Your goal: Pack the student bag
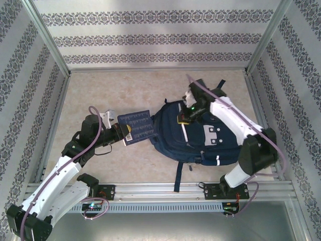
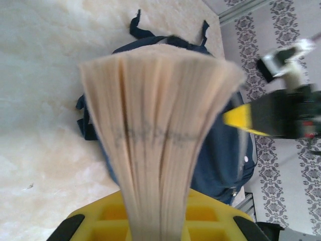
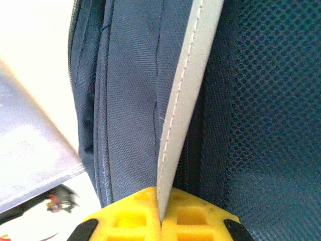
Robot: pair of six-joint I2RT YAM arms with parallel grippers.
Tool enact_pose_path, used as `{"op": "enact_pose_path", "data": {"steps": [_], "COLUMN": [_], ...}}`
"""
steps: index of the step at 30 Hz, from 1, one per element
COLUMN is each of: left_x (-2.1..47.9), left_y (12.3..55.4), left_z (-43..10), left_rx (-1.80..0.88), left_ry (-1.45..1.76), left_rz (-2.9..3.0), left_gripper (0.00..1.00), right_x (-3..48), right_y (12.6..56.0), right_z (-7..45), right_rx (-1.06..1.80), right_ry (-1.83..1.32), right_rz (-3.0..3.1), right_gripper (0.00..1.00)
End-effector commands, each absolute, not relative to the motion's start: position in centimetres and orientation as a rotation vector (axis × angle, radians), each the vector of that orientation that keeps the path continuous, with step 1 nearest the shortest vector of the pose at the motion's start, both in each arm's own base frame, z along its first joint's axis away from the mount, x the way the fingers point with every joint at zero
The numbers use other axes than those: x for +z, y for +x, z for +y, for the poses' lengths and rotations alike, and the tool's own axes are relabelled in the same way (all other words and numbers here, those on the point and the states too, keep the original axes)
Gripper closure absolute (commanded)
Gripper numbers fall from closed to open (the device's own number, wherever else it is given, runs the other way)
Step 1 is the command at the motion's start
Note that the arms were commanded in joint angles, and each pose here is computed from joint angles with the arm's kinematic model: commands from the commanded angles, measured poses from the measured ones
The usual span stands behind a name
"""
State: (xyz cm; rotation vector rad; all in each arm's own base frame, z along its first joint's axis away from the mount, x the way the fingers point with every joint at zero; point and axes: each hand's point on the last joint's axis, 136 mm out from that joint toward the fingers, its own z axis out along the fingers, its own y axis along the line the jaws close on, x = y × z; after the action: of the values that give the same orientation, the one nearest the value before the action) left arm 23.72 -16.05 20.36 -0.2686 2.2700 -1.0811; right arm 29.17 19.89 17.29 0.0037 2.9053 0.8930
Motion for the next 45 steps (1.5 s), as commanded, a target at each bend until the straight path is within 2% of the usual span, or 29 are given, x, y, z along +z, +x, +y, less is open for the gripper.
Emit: {"op": "enact_pose_path", "data": {"steps": [1,6,11,18,23,29,44,45], "left_x": [21.3,24.2,26.1,23.8,23.8,22.6,15.5,15.0], "left_y": [24.9,25.7,25.7,27.3,27.6,27.8,33.4,33.6], "left_z": [-16.8,-18.0,-17.6,-20.9,-23.7,-27.4,-40.0,-40.7], "left_rx": [-1.183,-1.311,-1.236,-1.481,-1.583,-1.636,-1.729,-1.751], "left_ry": [-0.28,-0.241,-0.186,-0.186,-0.105,-0.024,0.029,0.018], "left_rz": [2.197,2.086,2.08,2.121,2.146,2.183,2.324,2.321], "left_gripper": [1.0,1.0,1.0,1.0,1.0,1.0,1.0,0.94], "right_x": [24.7,26.9,29.5,33.7,34.9,34.9,34.9,34.7], "right_y": [29.0,27.9,27.1,26.3,26.6,27.1,26.8,26.8], "right_z": [19.3,20.5,20.5,20.2,19.8,19.7,20.4,20.4], "right_rx": [1.149,1.312,1.39,1.611,1.65,1.663,1.68,1.672], "right_ry": [0.019,-0.076,-0.116,-0.133,-0.111,-0.086,-0.117,-0.109], "right_rz": [2.699,2.604,2.499,2.283,2.242,2.24,2.232,2.236], "right_gripper": [1.0,1.0,1.0,1.0,1.0,1.0,1.0,1.0]}}
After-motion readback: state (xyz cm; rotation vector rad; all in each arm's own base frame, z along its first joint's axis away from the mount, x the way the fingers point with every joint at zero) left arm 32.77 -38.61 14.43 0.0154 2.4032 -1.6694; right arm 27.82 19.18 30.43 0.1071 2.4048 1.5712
